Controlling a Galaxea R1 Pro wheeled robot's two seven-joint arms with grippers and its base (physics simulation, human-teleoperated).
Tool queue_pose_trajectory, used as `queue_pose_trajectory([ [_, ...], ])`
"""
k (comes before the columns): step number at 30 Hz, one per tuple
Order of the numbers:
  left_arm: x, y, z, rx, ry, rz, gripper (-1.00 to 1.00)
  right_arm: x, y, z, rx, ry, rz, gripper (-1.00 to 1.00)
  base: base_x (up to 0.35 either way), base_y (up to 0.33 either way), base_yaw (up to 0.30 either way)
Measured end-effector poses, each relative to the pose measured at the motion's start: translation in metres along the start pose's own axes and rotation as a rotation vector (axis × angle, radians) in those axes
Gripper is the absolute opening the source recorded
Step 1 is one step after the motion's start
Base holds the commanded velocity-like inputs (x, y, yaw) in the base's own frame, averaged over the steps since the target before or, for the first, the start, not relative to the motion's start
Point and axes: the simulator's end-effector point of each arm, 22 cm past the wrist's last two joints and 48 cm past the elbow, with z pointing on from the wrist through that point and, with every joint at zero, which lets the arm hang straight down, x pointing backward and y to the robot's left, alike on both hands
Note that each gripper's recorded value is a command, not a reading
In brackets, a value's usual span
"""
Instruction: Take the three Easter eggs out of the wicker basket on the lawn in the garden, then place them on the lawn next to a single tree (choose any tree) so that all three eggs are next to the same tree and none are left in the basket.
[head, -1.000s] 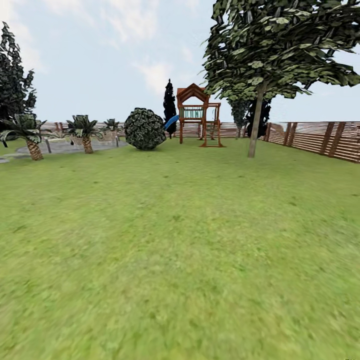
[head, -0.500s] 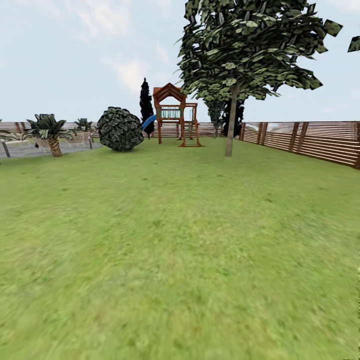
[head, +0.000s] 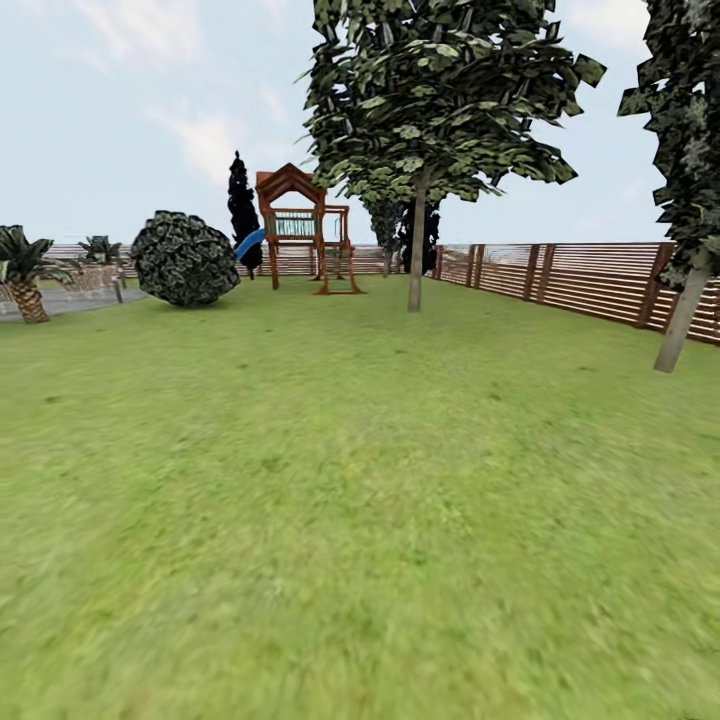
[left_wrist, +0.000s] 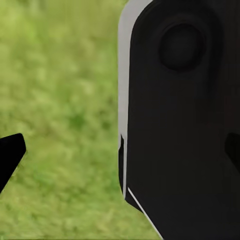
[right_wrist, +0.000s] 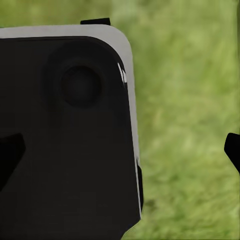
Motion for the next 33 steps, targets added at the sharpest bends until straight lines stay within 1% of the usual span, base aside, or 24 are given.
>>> queue_pose_trajectory([
  [22,-0.0004,0.0002,0.0,-0.001,-0.002,0.0,1.0,0.0,0.0,0.0,0.0,0.0,0.0,1.0,0.325,0.0,-0.269],
  [33,-0.0001,-0.0003,0.0,0.0,-0.001,0.0,1.0,0.0001,0.001,0.0,-0.001,0.0,-0.001,1.0,0.325,0.0,-0.158],
])
